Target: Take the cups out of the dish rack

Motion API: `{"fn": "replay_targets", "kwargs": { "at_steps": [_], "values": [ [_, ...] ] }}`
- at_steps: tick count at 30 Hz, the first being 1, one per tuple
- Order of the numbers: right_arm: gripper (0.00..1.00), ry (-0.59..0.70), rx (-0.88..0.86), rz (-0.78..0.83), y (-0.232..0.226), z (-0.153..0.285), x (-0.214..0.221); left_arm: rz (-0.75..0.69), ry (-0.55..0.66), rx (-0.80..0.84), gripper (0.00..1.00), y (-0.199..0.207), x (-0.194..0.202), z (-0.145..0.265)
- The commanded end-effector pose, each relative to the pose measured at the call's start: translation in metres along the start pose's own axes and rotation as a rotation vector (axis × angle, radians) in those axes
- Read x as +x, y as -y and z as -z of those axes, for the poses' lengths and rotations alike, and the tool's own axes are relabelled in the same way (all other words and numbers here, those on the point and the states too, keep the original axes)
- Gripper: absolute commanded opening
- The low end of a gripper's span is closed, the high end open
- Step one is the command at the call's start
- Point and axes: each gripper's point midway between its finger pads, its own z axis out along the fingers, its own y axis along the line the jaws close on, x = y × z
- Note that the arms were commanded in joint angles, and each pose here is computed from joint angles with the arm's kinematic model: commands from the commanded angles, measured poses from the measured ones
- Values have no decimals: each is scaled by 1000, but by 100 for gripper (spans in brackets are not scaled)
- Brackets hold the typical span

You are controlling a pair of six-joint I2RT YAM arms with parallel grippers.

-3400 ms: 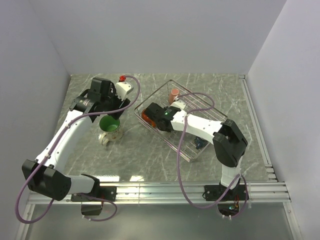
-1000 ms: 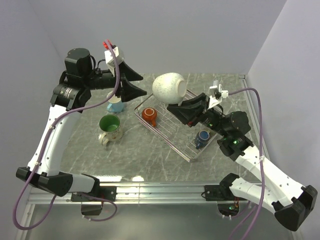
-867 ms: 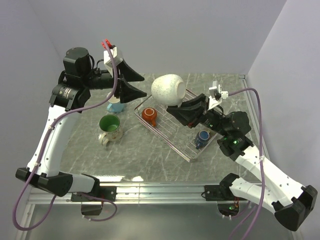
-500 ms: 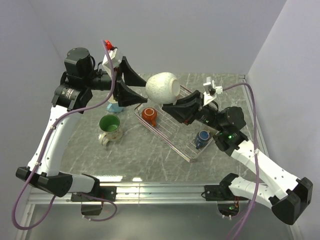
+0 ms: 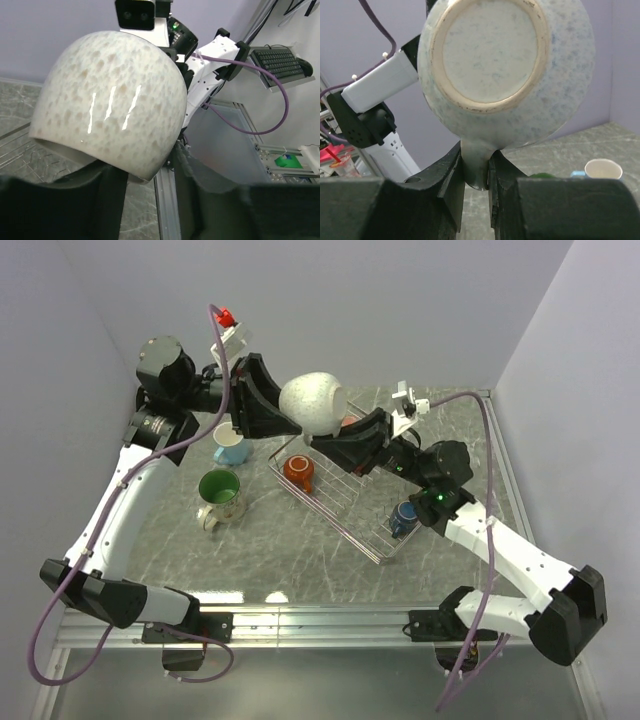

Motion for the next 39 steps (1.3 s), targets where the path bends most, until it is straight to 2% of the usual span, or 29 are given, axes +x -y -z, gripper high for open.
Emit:
{"fn": "replay_targets", "kwargs": {
  "at_steps": [1, 3, 4, 6, 9, 13, 16, 19, 21, 22, 23, 25, 33, 39],
  "values": [
    [0, 115, -119, 97, -25, -15, -41, -40, 33, 57, 41, 21, -21, -2],
    [0, 92, -120, 71, -16, -22, -30, -30, 37, 54, 30, 22, -22, -1],
    [0, 93, -123, 65, -13, -24, -28, -21, 41, 48, 20, 23, -23, -1],
    [0, 68, -105, 38, 1, -30, -15, -8, 49, 41, 13, 24, -25, -1],
    [0, 43, -103, -8, 15, -37, 3, 17, 61, 37, 13, 28, -29, 0],
    [0, 60, -116, -62, 20, -43, 8, 46, 72, -2, 2, 25, -30, 1],
    [0, 56, -102, -73, 25, -45, 13, 24, 109, -122, 0, 7, -36, 2],
    [1, 24, -50, -92, 36, -51, 21, 41, 148, -319, 0, -23, -37, 11],
    [27, 5, 12, -112, 49, -53, 29, 41, 154, -450, 0, -44, -33, 20],
    [55, -24, 59, -127, 59, -51, 39, 41, 154, -490, 0, -51, -30, 24],
    [64, -16, 107, -130, 68, -49, 39, 37, 150, -521, 0, -57, -26, 27],
    [92, -31, 163, -148, 78, -44, 52, 9, 139, -592, 0, -70, -21, 35],
    [96, -60, 250, -168, 98, -39, 69, -43, 106, -780, 0, -105, -4, 60],
    [98, -117, 436, -158, 130, -24, 83, -147, 17, -1021, 0, -127, 5, 104]
  ]
}}
